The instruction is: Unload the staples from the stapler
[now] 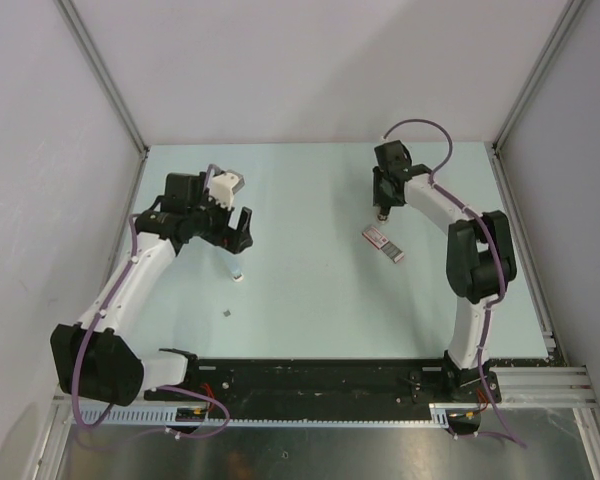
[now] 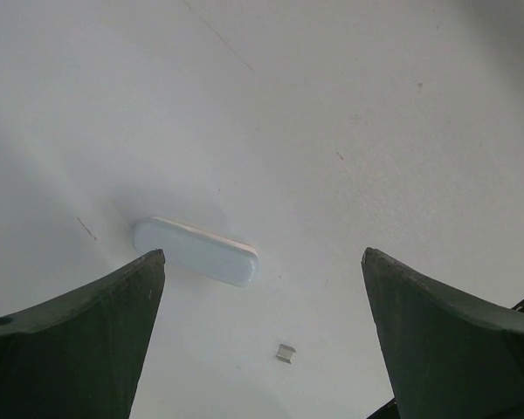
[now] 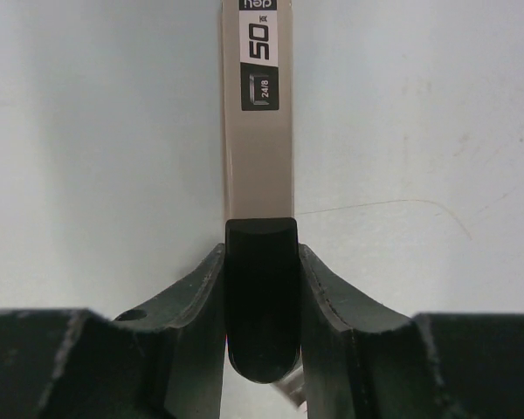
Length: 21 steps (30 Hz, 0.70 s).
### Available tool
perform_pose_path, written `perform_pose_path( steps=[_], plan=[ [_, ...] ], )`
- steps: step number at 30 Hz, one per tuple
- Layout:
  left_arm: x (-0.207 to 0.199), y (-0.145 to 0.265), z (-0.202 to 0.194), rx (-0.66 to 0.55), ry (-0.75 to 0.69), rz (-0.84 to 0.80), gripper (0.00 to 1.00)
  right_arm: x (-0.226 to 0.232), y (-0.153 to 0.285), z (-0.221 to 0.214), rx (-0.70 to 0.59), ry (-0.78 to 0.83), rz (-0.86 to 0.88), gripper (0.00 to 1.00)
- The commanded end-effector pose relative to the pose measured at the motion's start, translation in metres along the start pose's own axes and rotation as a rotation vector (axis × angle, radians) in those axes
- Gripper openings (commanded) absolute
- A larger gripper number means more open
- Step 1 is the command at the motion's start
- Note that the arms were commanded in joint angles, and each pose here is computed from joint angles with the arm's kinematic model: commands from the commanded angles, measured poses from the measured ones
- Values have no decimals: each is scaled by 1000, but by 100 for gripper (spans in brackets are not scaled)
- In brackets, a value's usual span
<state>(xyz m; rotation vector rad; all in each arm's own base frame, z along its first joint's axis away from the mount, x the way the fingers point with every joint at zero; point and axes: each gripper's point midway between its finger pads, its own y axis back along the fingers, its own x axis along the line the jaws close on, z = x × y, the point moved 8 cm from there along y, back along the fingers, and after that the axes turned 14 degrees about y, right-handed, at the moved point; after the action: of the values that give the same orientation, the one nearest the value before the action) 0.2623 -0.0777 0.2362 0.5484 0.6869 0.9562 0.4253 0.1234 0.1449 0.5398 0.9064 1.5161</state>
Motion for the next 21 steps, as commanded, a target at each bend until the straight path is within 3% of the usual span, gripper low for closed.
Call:
perform_pose_path(
  steps=[1, 5, 11, 16, 21],
  plan=[
    [-9, 24, 25, -141, -18, 1, 99, 17, 83, 62, -287, -63, 79, 2],
    [-6, 22, 27, -140, 46, 0, 99, 52, 101, 51, -298, -47, 175, 1],
    [6, 25, 21, -143, 96, -14, 100, 118, 101, 4, -202, 4, 285, 0],
    [29, 57, 37, -256, 196, -16, 99, 168, 105, -28, -151, 56, 302, 0],
    [39, 58, 25, -239, 263, -120, 99, 198, 114, -43, -150, 45, 297, 0]
  ],
)
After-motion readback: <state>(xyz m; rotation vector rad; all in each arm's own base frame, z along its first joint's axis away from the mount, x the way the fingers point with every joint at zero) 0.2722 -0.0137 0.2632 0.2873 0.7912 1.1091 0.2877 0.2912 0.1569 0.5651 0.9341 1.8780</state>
